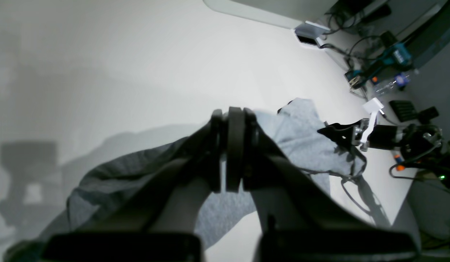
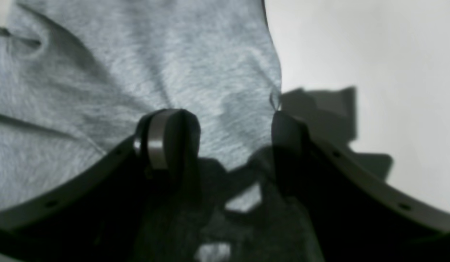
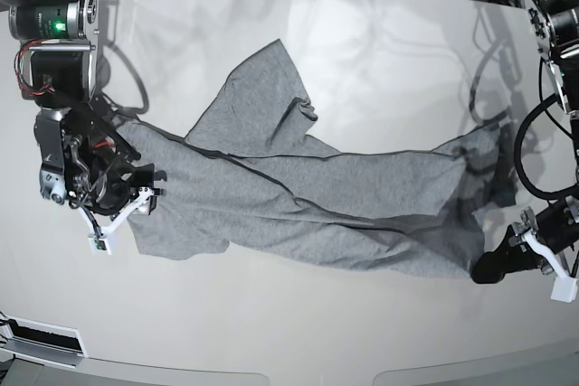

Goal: Layout the t-shirt on the table in an organized manner, then fold the t-shirt properly
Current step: 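Grasp the shirt end with the right gripper and drag it outward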

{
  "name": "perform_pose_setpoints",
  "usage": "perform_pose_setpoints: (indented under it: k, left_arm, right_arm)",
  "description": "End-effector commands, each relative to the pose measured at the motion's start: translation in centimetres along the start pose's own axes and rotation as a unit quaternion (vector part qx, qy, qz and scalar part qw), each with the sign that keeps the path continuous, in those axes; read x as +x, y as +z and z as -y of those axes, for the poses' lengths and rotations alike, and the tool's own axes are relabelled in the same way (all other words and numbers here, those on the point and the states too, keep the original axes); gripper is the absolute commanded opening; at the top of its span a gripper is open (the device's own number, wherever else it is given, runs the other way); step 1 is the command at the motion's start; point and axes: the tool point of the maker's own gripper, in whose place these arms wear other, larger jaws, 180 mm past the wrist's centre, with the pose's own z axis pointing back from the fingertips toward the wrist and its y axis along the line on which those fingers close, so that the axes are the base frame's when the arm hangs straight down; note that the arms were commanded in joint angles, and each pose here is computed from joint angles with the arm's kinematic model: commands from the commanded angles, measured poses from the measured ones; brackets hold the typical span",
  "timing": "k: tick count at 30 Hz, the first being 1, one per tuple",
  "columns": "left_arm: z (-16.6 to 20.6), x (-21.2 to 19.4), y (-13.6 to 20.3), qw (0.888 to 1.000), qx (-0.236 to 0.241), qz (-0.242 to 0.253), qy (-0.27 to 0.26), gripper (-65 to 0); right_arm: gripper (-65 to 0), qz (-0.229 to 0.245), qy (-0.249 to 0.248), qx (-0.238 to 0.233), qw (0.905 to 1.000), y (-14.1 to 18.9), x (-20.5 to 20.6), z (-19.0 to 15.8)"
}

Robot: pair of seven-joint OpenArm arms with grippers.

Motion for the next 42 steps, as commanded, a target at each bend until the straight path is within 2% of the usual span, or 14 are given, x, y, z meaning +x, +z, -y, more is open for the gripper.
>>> perform_pose_setpoints:
  k: [1, 6, 12, 20, 25, 28, 29, 30, 31, 32, 33, 40, 41, 42]
  left_arm:
    - [0.5, 2.7, 0.5, 0.999, -0.008, 0.034, -0.018, -65.0]
    - [0.5, 2.7, 0.5, 0.999, -0.008, 0.034, -0.018, -65.0]
    - [0.5, 2.8, 0.5, 0.999, -0.008, 0.034, -0.018, -65.0]
    - [0.5, 2.8, 0.5, 0.999, -0.008, 0.036, -0.019, -65.0]
    - [0.4, 2.8, 0.6, 0.999, -0.007, 0.035, -0.019, -65.0]
    - [0.4, 2.9, 0.7, 0.999, -0.006, 0.035, -0.02, -65.0]
    - [0.4, 2.9, 0.7, 0.999, -0.006, 0.035, -0.02, -65.0]
    - [0.4, 2.9, 0.7, 0.999, -0.006, 0.035, -0.02, -65.0]
    - [0.4, 3.0, 0.7, 0.999, -0.006, 0.036, -0.02, -65.0]
    - [0.4, 3.0, 0.7, 0.999, -0.006, 0.036, -0.021, -65.0]
    - [0.4, 3.0, 0.7, 0.999, -0.006, 0.036, -0.021, -65.0]
    - [0.4, 2.9, 0.7, 0.999, -0.005, 0.033, -0.021, -65.0]
    - [0.4, 2.9, 0.7, 0.999, -0.005, 0.033, -0.021, -65.0]
    - [0.4, 2.9, 0.7, 0.999, -0.005, 0.033, -0.021, -65.0]
  right_arm:
    - [-25.8, 0.02, 0.002, -0.008, 0.9998, 0.4, 2.1, 0.8]
    - [-28.4, 0.046, 0.036, -0.009, 0.9982, 0.7, 3.6, 0.7]
    - [-65.0, 0.075, 0.132, 0.041, 0.9876, 2.9, 8.5, -2.2]
    - [-65.0, 0.167, 0.219, 0.093, 0.9569, 9.3, 15.2, -7.3]
    - [-63.7, 0.157, 0.221, 0.092, 0.9582, 10.0, 15.2, -7.5]
    - [-40.8, 0.149, 0.19, 0.072, 0.9678, 9.5, 14.6, -6.6]
    - [-37.6, 0.148, 0.184, 0.066, 0.9695, 9.4, 14.4, -6.3]
    - [-40.0, 0.146, 0.183, 0.058, 0.9705, 9.2, 14.2, -5.9]
    - [-48.7, 0.144, 0.186, 0.047, 0.9708, 9.0, 14.0, -5.5]
    - [-62.1, 0.142, 0.191, 0.037, 0.9707, 8.9, 13.9, -5.2]
    - [-65.0, 0.141, 0.196, 0.029, 0.9701, 8.8, 13.7, -4.9]
    - [-65.0, 0.156, 0.189, 0.032, 0.969, 8.4, 13.0, -4.9]
    - [-62.1, 0.156, 0.184, 0.029, 0.97, 8.3, 12.8, -4.8]
    - [-52.7, 0.155, 0.174, 0.02, 0.9723, 8.2, 12.7, -4.4]
